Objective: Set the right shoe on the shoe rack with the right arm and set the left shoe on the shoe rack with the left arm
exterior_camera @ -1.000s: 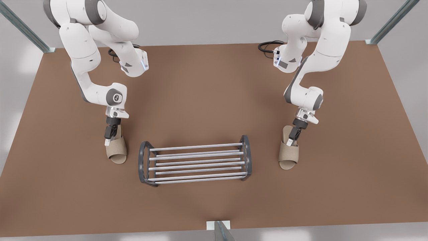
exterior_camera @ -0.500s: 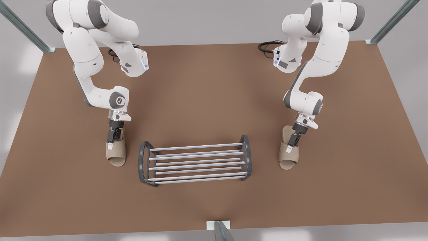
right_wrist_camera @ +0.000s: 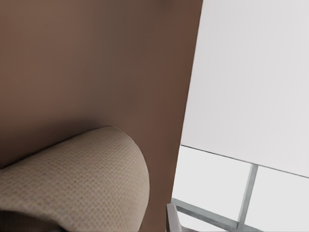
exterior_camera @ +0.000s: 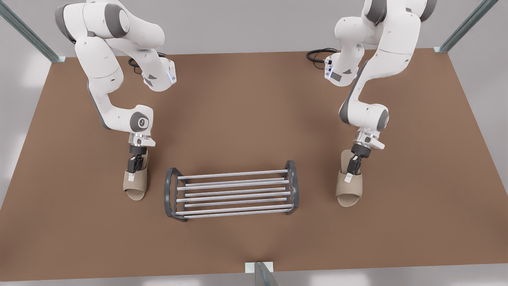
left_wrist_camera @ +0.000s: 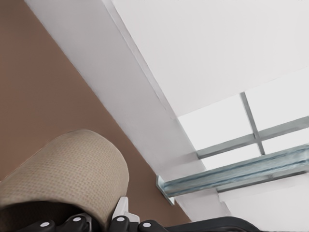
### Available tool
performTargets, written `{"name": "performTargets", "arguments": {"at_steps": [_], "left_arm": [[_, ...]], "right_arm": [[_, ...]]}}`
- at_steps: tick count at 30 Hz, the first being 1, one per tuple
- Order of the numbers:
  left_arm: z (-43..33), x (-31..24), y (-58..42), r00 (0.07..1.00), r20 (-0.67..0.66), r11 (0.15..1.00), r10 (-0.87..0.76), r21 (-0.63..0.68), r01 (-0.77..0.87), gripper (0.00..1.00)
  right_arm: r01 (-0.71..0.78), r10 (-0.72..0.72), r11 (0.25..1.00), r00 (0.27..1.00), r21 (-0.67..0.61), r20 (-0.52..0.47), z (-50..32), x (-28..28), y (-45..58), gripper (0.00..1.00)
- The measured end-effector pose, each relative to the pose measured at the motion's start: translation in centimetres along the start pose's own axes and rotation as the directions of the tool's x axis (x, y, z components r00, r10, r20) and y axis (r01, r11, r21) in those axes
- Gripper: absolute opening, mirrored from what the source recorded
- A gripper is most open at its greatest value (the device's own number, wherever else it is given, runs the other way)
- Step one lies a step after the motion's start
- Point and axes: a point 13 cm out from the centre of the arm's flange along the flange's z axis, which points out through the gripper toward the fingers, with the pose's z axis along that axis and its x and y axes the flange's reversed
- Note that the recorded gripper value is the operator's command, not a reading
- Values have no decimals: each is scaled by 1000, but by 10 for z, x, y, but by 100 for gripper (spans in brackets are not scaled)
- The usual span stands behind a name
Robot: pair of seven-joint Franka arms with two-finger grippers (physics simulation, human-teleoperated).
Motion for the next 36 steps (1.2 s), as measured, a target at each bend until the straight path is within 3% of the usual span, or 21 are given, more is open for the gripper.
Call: {"name": "performTargets", "arguments": {"at_steps": [1,4,8,11,16,19,26,30,31,32,33,36], "left_arm": [[1,-7,-43,1000,8,999,20,36,-20,29],[9,0,-174,998,-2,991,67,117,-66,29],[26,70,-314,995,-86,989,54,145,-41,29],[40,122,-359,989,-151,995,-2,100,17,29],[101,199,-335,973,-212,996,-88,-38,82,29],[133,229,-291,975,-202,990,-92,-121,69,29],[160,248,-229,968,-174,963,-182,-233,140,30],[169,238,-222,963,-144,952,-227,-242,189,31],[172,233,-221,963,-134,950,-236,-240,199,39],[174,229,-219,962,-126,948,-243,-240,208,86],[175,228,-218,961,-121,947,-248,-241,214,100],[174,228,-220,958,-118,943,-261,-241,228,100]], "right_arm": [[0,0,1000,1000,0,0,1,0,0,66],[-3,3,1000,1000,0,0,1,0,0,45],[-4,4,1000,1000,3,0,2,-1,-1,45],[-7,7,1000,1000,13,1,2,0,-9,45],[-4,4,1000,1000,15,4,1,-2,-13,36],[-3,3,1000,1000,15,4,1,-2,-14,21],[-49,46,992,999,120,23,7,3,-137,21],[-106,89,972,992,211,90,-6,-7,-279,21],[-124,98,965,988,232,121,-12,-13,-326,21],[-138,103,961,983,240,153,-20,-22,-364,21],[-145,103,963,977,229,186,-31,-32,-387,21],[-141,93,978,956,155,279,-58,-71,-410,21]]}}
